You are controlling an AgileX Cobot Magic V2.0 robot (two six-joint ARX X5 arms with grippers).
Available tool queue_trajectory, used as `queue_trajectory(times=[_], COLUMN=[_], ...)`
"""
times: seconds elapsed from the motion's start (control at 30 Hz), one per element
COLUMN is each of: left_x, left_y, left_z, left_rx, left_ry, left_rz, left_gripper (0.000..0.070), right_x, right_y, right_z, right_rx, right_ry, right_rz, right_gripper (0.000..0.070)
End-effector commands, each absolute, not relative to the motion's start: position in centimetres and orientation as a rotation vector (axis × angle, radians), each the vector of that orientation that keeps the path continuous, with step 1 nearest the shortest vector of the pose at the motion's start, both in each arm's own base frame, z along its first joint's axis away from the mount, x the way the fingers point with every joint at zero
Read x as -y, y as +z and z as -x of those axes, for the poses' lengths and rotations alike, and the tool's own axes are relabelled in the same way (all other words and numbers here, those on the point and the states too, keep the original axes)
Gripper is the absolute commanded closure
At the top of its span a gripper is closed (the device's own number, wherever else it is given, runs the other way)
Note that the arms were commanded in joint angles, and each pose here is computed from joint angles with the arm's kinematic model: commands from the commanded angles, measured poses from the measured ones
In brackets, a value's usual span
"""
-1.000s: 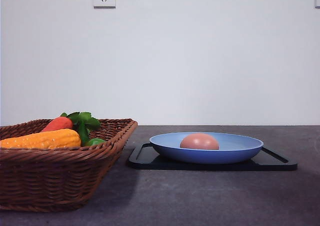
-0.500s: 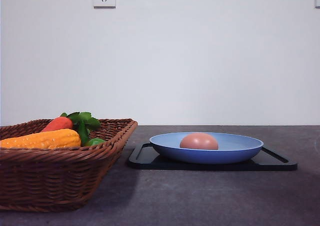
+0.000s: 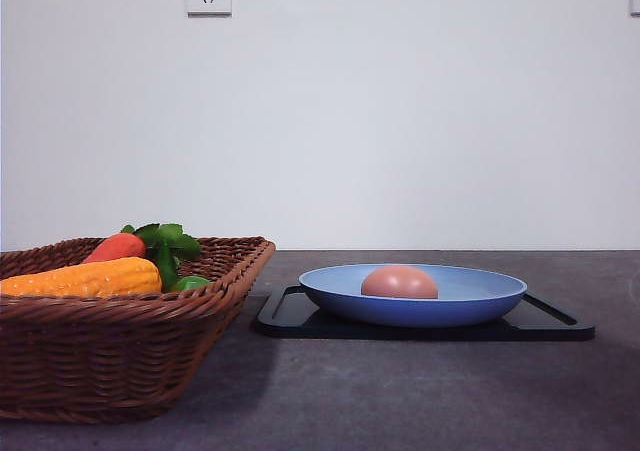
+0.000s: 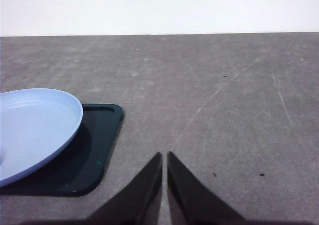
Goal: Transfer egg from basket to plate and serve
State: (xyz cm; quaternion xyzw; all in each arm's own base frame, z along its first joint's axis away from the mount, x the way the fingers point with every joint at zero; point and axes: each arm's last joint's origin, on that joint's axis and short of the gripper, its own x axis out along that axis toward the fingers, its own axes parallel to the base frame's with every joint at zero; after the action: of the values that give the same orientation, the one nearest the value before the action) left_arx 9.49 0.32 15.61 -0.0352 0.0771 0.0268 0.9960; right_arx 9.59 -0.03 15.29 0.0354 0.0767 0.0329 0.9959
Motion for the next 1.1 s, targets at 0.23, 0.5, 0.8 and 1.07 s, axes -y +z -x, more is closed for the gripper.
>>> queue_trajectory(times=[0.23, 0.5, 0.8, 1.07], left_x=[-0.33, -0.33, -0.33, -0.33], left_y=[14.78, 14.78, 14.78, 14.78], left_z=[-9.62, -9.62, -9.62, -9.62], left_rx=[-0.170, -0.170, -0.170, -0.170], left_ry=[0.053, 0.053, 0.054, 0.053], left_rz=[0.073, 0.073, 0.073, 0.073], left_gripper=[0.0700, 0.0700, 0.0700, 0.0700], right_x=[0.04, 0.04, 0.04, 0.04], right_y=[15.13, 15.13, 15.13, 15.13], right_z=[-9.61, -9.61, -9.61, -9.61], right_rx=[-0.154, -0.154, -0.154, -0.154], right_ry=[0.062, 0.062, 0.062, 0.062], right_rz=[-0.086, -0.086, -0.086, -0.086], right_gripper=[0.0700, 0.0700, 0.0700, 0.0700])
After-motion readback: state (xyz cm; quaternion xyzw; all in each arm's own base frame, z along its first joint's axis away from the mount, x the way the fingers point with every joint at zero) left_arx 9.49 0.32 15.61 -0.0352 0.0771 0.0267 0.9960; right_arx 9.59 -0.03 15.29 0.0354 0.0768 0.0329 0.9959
